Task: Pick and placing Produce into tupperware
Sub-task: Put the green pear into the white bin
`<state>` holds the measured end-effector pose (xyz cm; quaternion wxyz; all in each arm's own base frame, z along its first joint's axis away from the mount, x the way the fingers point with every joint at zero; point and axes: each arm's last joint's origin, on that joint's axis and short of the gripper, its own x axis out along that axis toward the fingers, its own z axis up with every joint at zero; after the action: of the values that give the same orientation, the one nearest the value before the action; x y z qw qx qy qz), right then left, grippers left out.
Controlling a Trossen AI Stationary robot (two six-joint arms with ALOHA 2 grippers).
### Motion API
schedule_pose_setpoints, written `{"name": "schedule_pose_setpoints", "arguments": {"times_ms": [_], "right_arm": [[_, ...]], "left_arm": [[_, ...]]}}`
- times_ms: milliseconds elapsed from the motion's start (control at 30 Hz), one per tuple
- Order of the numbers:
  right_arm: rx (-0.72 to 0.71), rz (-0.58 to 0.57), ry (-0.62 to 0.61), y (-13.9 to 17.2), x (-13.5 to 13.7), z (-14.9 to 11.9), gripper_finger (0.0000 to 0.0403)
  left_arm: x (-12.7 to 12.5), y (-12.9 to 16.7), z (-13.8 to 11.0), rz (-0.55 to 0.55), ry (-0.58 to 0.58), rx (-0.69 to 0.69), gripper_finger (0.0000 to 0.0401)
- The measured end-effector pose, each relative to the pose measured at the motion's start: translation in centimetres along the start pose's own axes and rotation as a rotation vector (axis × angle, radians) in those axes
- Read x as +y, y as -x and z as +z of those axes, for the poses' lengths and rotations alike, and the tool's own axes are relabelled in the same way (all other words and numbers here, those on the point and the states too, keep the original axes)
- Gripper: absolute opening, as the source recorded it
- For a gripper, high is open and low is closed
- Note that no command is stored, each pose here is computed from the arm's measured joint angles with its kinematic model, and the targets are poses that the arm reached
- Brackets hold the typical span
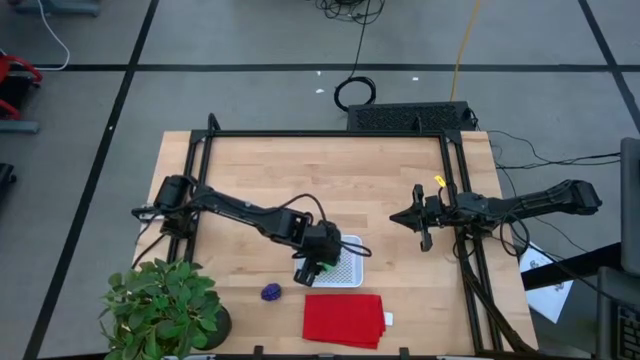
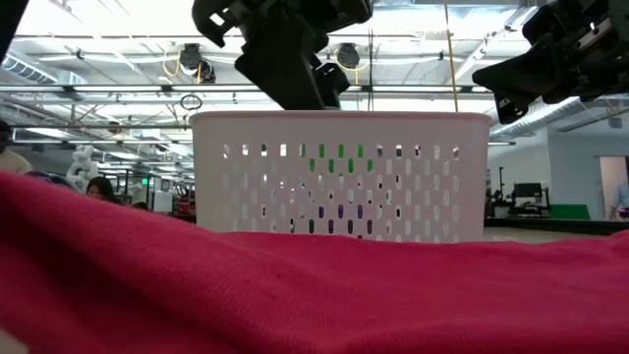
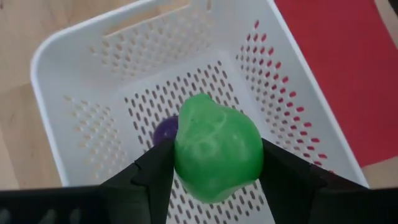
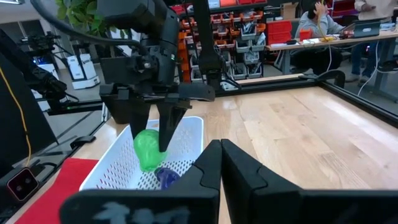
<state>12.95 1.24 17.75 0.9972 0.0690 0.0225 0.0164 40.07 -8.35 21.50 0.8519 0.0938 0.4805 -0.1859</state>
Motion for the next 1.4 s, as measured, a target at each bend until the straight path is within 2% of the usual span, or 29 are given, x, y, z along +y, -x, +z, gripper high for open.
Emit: {"name": "schedule_pose_setpoints", "arguments": {"times_ms": [400,600,767,1400], "right_arm": [[0.000,0.000,0.000,0.0,0.0,0.0,0.0000],[0.003,0.000,0.000,0.0,0.0,0.0,0.0000],[0.003,0.000,0.000,0.0,0.0,0.0,0.0000],[0.009,-0.001,-0.001,0.0,0.0,-0.1,0.0000]], "left_arm": [[-0.1,0.1,-1.0,-0.040,0.051,0.095,0.0197],[-0.6,0.0,-0.9,-0.054,0.050,0.097,0.0199],[-0.5,-0.9,-1.3,-0.045,0.073,0.132,0.0199],[-1.1,-1.2,-1.4,-0.035,0.045,0.153,0.0200]]}}
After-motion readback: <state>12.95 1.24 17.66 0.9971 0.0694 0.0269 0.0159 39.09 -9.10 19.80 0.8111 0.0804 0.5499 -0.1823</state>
